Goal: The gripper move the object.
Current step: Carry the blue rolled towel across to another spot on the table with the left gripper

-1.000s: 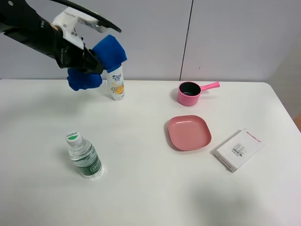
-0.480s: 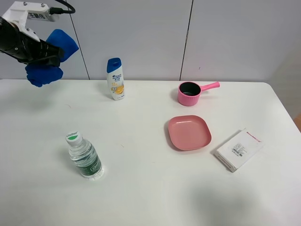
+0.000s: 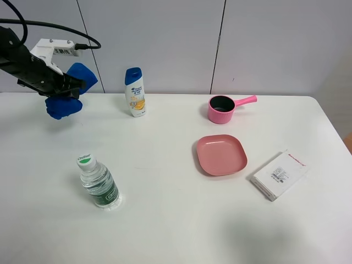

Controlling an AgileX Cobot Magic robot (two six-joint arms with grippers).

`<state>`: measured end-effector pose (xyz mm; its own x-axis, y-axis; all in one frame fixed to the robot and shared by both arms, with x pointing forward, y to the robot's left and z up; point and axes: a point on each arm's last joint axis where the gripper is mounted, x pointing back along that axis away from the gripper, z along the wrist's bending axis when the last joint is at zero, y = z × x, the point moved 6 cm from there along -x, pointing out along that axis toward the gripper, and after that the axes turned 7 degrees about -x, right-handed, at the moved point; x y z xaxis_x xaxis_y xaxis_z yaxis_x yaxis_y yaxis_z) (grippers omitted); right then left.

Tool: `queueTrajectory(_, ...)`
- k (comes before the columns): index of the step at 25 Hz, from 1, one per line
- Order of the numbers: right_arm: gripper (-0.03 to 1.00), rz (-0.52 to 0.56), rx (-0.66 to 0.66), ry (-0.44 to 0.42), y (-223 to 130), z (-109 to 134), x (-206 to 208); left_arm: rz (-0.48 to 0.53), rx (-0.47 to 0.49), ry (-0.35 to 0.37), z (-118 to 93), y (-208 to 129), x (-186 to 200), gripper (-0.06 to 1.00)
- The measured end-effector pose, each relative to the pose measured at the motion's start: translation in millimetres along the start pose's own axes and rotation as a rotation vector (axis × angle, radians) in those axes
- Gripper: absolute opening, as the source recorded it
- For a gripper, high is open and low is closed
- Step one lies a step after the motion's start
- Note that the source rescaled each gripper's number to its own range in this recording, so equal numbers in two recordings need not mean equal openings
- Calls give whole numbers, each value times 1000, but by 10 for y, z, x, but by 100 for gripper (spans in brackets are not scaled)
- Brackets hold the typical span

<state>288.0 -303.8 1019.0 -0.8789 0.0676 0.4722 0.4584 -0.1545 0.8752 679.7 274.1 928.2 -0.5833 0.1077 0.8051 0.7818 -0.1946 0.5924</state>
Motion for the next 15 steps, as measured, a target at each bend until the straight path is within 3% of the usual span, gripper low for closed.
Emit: queueTrajectory(15,100,0,0,0,0,0,0,173,-10,-20,-7,-498,-674,0)
